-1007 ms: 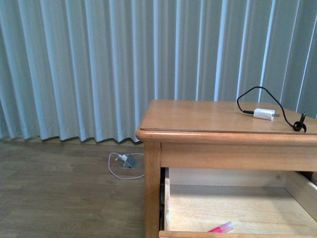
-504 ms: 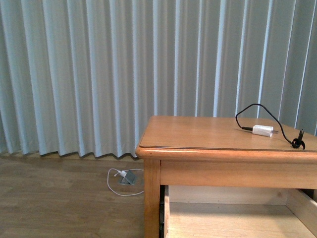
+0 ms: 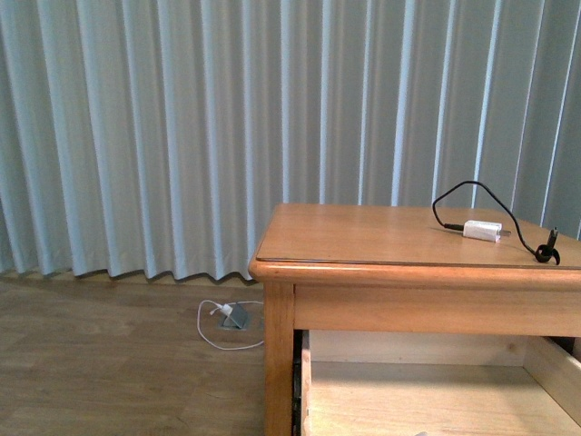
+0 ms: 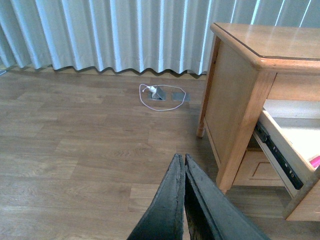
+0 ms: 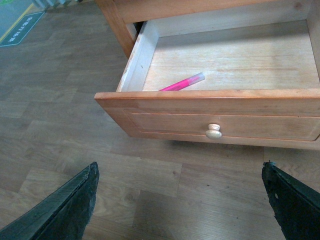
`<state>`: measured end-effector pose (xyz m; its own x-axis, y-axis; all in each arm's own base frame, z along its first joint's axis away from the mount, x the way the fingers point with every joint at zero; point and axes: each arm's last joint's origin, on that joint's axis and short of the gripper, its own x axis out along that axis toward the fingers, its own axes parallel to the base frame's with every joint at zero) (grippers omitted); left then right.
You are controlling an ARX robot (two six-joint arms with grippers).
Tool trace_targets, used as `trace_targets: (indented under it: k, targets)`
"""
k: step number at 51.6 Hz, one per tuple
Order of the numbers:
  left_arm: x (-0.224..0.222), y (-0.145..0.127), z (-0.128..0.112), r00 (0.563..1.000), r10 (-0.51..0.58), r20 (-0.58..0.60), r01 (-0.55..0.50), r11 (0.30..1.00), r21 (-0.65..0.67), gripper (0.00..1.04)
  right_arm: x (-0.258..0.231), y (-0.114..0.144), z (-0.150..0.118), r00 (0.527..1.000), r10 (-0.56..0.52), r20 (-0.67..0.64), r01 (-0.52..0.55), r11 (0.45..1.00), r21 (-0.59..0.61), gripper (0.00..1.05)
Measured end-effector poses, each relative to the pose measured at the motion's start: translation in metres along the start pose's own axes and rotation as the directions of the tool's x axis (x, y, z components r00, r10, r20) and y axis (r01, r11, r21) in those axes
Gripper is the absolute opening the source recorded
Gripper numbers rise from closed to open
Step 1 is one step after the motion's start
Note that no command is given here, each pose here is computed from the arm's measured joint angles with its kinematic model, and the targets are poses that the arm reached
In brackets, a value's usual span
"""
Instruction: Place pink marker in drawer with both arms
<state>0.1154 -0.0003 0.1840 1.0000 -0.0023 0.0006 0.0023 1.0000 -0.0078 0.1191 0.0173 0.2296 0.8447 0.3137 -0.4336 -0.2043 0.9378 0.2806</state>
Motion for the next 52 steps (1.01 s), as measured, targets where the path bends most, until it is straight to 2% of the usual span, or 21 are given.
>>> trace_targets:
  k: [22,26,36,46,47,50,52]
  targets:
    - [-0.008,0.000,-0.010,1.000,0.001,0.021,-0.001,1.000,0.001,0.04,0.000,0.000,0.000,1.000,0.000,0.000,0.000,1.000,0.000,0.96]
    - [-0.015,0.000,-0.014,1.000,-0.001,-0.006,0.001,1.000,0.001,0.04,0.000,0.000,0.000,1.000,0.000,0.000,0.000,1.000,0.000,0.96]
    - [-0.019,0.000,-0.013,1.000,0.000,0.019,0.000,1.000,0.001,0.04,0.000,0.000,0.000,1.000,0.000,0.000,0.000,1.000,0.000,0.96]
    - [-0.019,0.000,-0.013,1.000,0.000,0.019,0.000,1.000,0.001,0.39,0.000,0.000,0.000,1.000,-0.001,0.001,0.001,1.000,0.000,0.96]
    - [-0.019,0.000,-0.013,1.000,0.000,0.019,0.000,1.000,0.000,0.42,0.000,0.001,0.000,1.000,-0.022,0.020,0.022,1.000,-0.005,0.96]
    - [-0.019,0.000,-0.013,1.000,0.000,0.019,0.000,1.000,0.000,0.55,0.002,0.001,0.001,0.978,-0.170,0.124,0.172,0.985,-0.005,0.96]
    - [-0.019,0.000,-0.013,1.000,0.001,0.019,-0.001,1.000,0.001,0.62,0.003,0.001,0.002,0.961,-0.248,0.125,0.247,0.969,0.019,0.96]
